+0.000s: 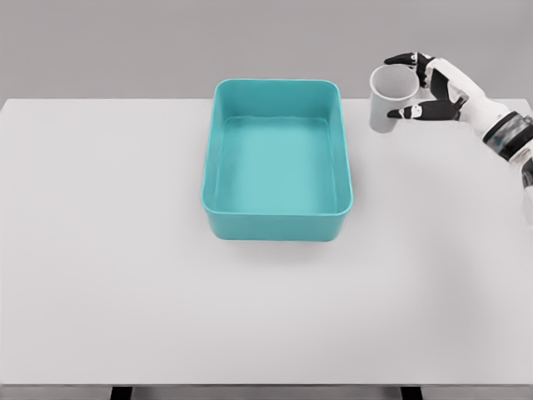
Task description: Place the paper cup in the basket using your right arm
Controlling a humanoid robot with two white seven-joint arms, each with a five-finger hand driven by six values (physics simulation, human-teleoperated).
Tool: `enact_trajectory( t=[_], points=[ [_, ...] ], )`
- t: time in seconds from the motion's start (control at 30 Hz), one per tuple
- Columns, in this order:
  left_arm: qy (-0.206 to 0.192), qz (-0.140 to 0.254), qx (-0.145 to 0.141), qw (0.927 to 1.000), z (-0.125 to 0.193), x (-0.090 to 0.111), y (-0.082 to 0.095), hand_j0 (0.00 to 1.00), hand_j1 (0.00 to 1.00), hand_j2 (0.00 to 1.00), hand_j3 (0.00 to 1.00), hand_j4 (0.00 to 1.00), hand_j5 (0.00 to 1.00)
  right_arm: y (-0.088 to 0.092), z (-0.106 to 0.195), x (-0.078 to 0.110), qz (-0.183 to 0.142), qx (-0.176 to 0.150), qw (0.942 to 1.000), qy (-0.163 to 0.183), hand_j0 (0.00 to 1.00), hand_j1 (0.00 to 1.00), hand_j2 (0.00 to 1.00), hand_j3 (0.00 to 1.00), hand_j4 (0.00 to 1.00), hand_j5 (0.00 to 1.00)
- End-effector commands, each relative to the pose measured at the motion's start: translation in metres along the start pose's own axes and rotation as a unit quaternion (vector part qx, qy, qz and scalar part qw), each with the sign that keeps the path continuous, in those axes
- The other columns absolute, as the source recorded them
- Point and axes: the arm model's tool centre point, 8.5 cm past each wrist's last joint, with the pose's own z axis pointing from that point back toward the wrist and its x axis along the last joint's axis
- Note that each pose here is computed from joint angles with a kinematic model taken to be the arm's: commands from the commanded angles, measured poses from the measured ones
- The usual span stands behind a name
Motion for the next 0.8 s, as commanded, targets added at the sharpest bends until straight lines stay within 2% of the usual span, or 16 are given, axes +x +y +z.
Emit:
enact_trajectory(
  t=[0.0,0.13,0.27,0.47,0.6,0.77],
  points=[
    [0.0,0.0,0.0,1.0,0.0,0.0,0.0,1.0,1.0,1.0,1.0,1.0,1.0,-0.003,-0.005,0.021,0.019,0.006,0.9993,-0.032,0.72,0.72,0.72,0.72,0.72,0.72],
    [0.0,0.0,0.0,1.0,0.0,0.0,0.0,1.0,1.0,1.0,1.0,1.0,1.0,0.0,-0.012,0.053,0.07,0.03,0.9951,-0.063,0.72,0.72,0.72,0.72,0.72,0.72],
    [0.0,0.0,0.0,1.0,0.0,0.0,0.0,1.0,1.0,1.0,1.0,1.0,1.0,0.008,-0.02,0.076,0.113,0.05,0.989,-0.081,0.72,0.72,0.72,0.72,0.72,0.72],
    [0.0,0.0,0.0,1.0,0.0,0.0,0.0,1.0,1.0,1.0,1.0,1.0,1.0,0.013,-0.025,0.106,0.162,0.061,0.9789,-0.108,0.72,0.72,0.72,0.72,0.72,0.72],
    [0.001,0.0,0.0,1.0,0.0,0.0,0.0,1.0,1.0,1.0,1.0,1.0,1.0,0.027,-0.029,0.117,0.19,0.077,0.9718,-0.116,0.72,0.72,0.72,0.72,0.72,0.72],
    [0.0,0.0,0.0,1.0,0.0,0.0,0.0,1.0,1.0,1.0,1.0,1.0,1.0,0.05,-0.037,0.129,0.204,0.102,0.964,-0.136,0.69,0.69,0.69,0.69,0.69,0.69]
  ],
)
